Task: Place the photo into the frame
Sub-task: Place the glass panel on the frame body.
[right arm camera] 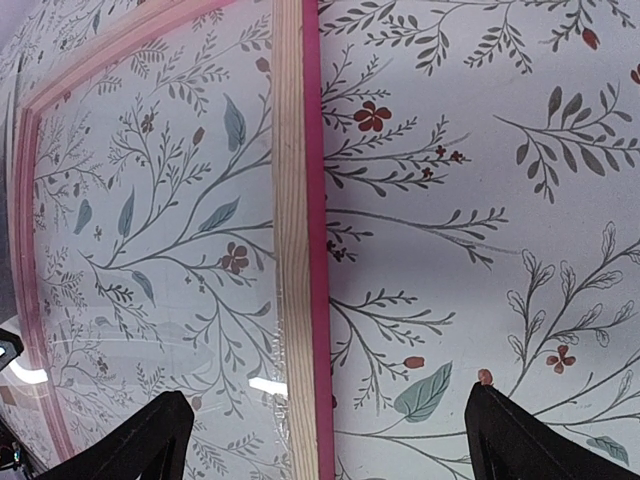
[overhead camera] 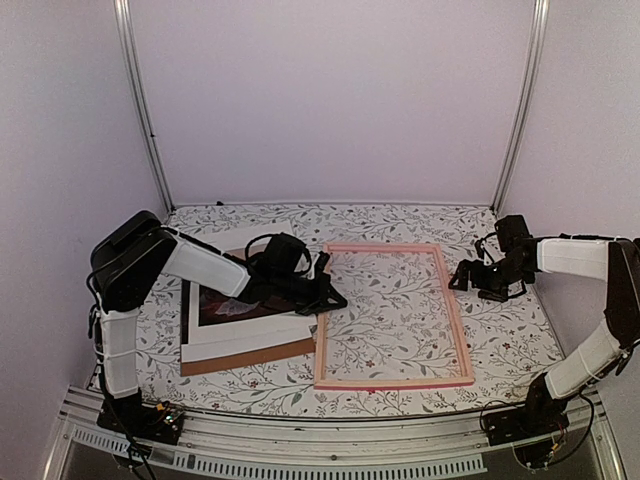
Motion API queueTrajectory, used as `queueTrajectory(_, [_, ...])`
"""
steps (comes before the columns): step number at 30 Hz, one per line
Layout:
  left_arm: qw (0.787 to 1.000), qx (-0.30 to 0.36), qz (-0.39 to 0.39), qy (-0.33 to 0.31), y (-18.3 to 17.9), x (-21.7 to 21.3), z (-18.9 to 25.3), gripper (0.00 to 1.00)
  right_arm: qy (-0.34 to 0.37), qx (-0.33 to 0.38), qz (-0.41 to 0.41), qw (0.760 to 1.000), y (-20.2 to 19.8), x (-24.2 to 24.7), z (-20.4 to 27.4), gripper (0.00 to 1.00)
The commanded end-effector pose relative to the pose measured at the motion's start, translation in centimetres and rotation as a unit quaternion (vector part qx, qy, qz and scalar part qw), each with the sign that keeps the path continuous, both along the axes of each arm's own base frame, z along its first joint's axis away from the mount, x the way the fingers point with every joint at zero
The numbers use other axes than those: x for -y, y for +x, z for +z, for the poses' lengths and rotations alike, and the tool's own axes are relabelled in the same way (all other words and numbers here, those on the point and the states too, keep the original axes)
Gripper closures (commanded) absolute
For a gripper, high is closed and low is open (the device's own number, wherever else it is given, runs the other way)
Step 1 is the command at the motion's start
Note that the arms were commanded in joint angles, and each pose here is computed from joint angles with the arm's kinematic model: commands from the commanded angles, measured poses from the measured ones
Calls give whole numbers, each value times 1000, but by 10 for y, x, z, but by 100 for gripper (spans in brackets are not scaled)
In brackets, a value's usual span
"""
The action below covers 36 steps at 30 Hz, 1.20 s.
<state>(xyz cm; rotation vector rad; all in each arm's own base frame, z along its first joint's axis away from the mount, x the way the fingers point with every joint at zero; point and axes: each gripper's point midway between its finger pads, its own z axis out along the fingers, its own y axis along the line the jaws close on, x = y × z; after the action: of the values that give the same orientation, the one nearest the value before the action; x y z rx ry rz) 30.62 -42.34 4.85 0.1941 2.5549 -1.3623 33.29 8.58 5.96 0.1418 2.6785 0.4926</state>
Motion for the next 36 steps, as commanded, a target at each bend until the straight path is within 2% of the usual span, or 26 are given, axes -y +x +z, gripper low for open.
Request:
queueTrajectory(1, [1000,5,-11,4,-2,-2,3,100,0,-2,-1,1000,0,-2,-4,1])
queueTrajectory(36, [1000,5,-19,11,0,-2,-2,100,-2,-5,2,1000,-2,-3,-6,1])
